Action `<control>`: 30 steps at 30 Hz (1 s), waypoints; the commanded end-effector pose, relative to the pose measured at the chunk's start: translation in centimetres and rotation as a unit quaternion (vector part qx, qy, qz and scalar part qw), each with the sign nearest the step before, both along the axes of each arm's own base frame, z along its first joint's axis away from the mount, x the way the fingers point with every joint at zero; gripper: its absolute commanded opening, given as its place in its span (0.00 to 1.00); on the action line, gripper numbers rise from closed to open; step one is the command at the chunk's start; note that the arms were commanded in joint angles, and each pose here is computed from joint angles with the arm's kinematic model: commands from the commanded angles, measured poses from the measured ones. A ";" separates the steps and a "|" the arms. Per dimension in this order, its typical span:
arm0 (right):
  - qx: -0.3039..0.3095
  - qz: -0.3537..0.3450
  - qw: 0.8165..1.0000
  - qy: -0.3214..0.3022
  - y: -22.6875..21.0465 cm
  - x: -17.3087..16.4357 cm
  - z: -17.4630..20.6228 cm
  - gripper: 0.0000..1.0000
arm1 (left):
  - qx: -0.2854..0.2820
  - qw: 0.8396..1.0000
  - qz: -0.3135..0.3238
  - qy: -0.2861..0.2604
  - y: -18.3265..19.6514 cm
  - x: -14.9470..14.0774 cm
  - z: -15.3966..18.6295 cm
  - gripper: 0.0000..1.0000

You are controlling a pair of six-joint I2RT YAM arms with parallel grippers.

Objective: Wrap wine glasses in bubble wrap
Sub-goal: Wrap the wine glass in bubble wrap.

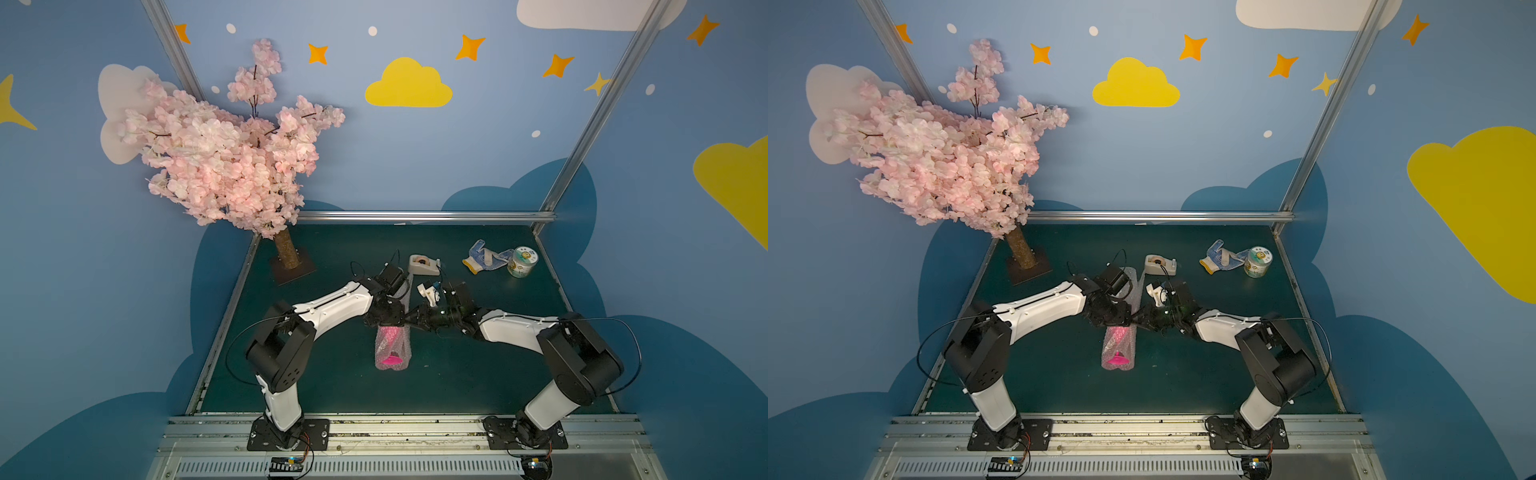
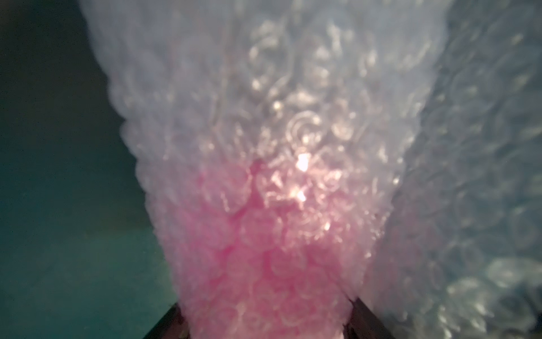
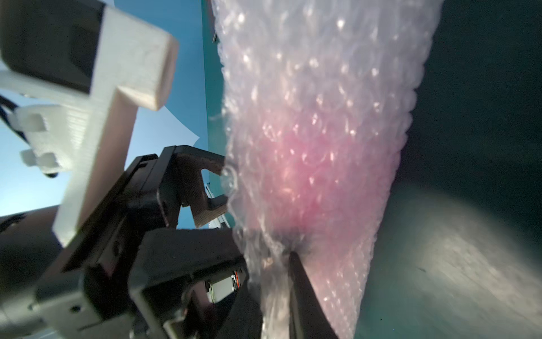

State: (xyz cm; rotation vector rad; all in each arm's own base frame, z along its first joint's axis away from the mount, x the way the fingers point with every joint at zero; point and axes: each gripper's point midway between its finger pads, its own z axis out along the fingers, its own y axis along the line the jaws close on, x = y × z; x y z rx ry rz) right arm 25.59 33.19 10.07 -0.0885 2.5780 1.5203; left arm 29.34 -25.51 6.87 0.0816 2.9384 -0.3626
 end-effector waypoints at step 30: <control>-0.043 0.065 0.997 -0.008 2.8 -2.4 -1.6 0.07 | -0.172 0.982 0.067 -0.037 0.7 -0.4 3.6 0.84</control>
